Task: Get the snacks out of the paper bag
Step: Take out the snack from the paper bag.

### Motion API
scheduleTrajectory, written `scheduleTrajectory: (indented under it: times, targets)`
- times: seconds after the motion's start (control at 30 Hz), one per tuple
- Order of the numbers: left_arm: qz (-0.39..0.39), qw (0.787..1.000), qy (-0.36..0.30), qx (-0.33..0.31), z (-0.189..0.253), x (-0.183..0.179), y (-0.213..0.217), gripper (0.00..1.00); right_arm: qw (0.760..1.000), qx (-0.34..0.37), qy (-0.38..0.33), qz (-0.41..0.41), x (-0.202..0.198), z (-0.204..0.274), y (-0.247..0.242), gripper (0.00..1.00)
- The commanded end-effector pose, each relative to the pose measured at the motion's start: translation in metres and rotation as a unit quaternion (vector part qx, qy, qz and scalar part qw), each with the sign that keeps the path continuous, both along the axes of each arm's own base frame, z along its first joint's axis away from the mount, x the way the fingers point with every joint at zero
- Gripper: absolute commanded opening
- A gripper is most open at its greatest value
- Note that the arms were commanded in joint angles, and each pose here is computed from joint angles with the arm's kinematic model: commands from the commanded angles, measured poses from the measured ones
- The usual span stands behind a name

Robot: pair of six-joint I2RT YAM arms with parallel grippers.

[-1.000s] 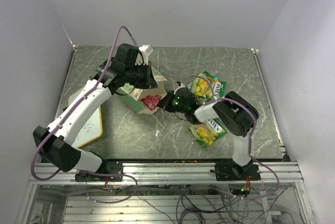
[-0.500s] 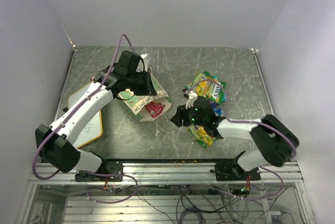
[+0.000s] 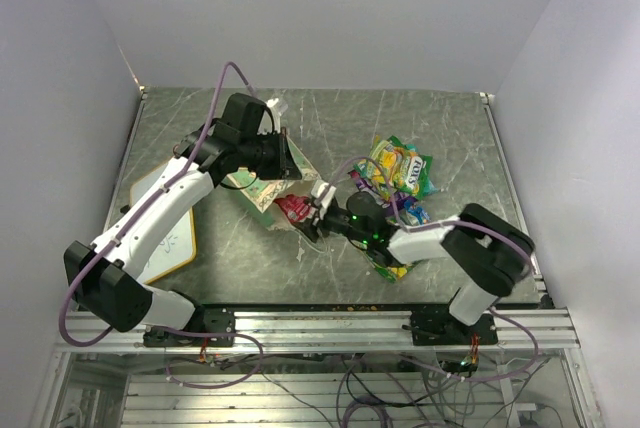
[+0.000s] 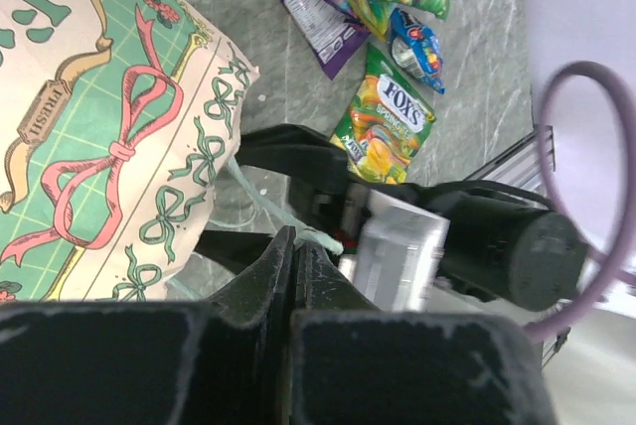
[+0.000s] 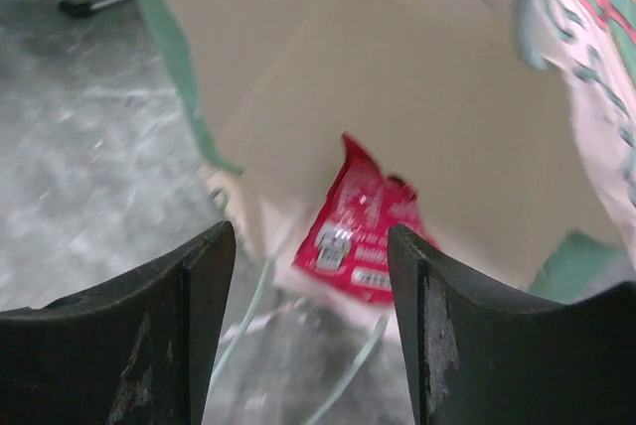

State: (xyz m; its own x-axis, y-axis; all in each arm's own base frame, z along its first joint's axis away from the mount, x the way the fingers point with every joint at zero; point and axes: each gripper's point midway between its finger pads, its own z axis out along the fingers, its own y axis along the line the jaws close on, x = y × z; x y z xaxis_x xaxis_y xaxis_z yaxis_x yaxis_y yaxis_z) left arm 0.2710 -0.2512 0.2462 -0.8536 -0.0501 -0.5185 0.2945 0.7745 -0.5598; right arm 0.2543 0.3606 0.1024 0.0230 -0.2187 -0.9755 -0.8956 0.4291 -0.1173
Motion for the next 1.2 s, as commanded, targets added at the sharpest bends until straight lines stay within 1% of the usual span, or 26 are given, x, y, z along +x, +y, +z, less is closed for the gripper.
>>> scheduleTrajectory:
  times: [0.0, 0.1, 0.27, 0.43, 0.6, 0.67, 0.7, 0.77, 0.8, 0.87, 1.0, 1.03, 1.17]
  targets:
    - [-0.006, 0.999, -0.02, -0.039, 0.032, 0.002, -0.007, 0.07, 0.994, 0.06, -0.085, -0.046, 0.039, 0.034, 0.027, 0.63]
    - [-0.001, 0.999, -0.022, -0.04, 0.031, 0.003, -0.007, 0.07, 0.992, 0.072, -0.082, -0.06, 0.051, 0.026, 0.037, 0.66]
    - [-0.004, 0.999, -0.013, -0.046, 0.03, 0.001, -0.009, 0.07, 0.993, 0.057, -0.064, -0.079, 0.069, -0.001, 0.049, 0.68]
    - [-0.002, 0.999, -0.012, -0.041, 0.026, 0.001, -0.007, 0.07, 0.992, 0.012, -0.054, -0.11, 0.082, -0.044, 0.045, 0.7]
    - [-0.002, 0.999, -0.014, -0.034, 0.026, 0.001, -0.005, 0.07, 0.992, -0.031, -0.028, -0.12, 0.08, -0.079, 0.035, 0.69]
    - [-0.001, 0.999, -0.016, -0.031, 0.027, 0.002, -0.003, 0.07, 0.991, -0.045, -0.015, -0.127, 0.08, -0.09, 0.032, 0.65]
    - [-0.001, 0.999, -0.016, -0.03, 0.026, 0.003, -0.003, 0.07, 0.991, -0.048, -0.013, -0.125, 0.079, -0.093, 0.031, 0.61]
    - [-0.001, 0.999, -0.016, -0.031, 0.027, 0.004, -0.003, 0.07, 0.992, -0.049, -0.013, -0.115, 0.075, -0.092, 0.032, 0.45]
    - [-0.001, 0.999, -0.015, -0.031, 0.026, 0.005, -0.003, 0.07, 0.993, -0.046, -0.013, -0.112, 0.074, -0.089, 0.032, 0.38]
    - [-0.001, 0.999, -0.014, -0.031, 0.026, 0.006, -0.002, 0.07, 0.994, -0.037, -0.014, -0.105, 0.07, -0.08, 0.032, 0.3]
    - [0.001, 0.999, -0.015, -0.033, 0.029, 0.006, 0.001, 0.07, 0.994, -0.033, -0.012, -0.099, 0.063, -0.064, 0.028, 0.18]
    - [0.001, 0.999, -0.015, -0.034, 0.03, 0.006, 0.002, 0.07, 0.995, -0.024, -0.016, -0.097, 0.061, -0.053, 0.027, 0.16]
    - [0.0, 0.999, -0.018, -0.034, 0.032, 0.007, 0.008, 0.07, 0.997, -0.009, -0.013, -0.075, 0.043, -0.031, 0.021, 0.1]
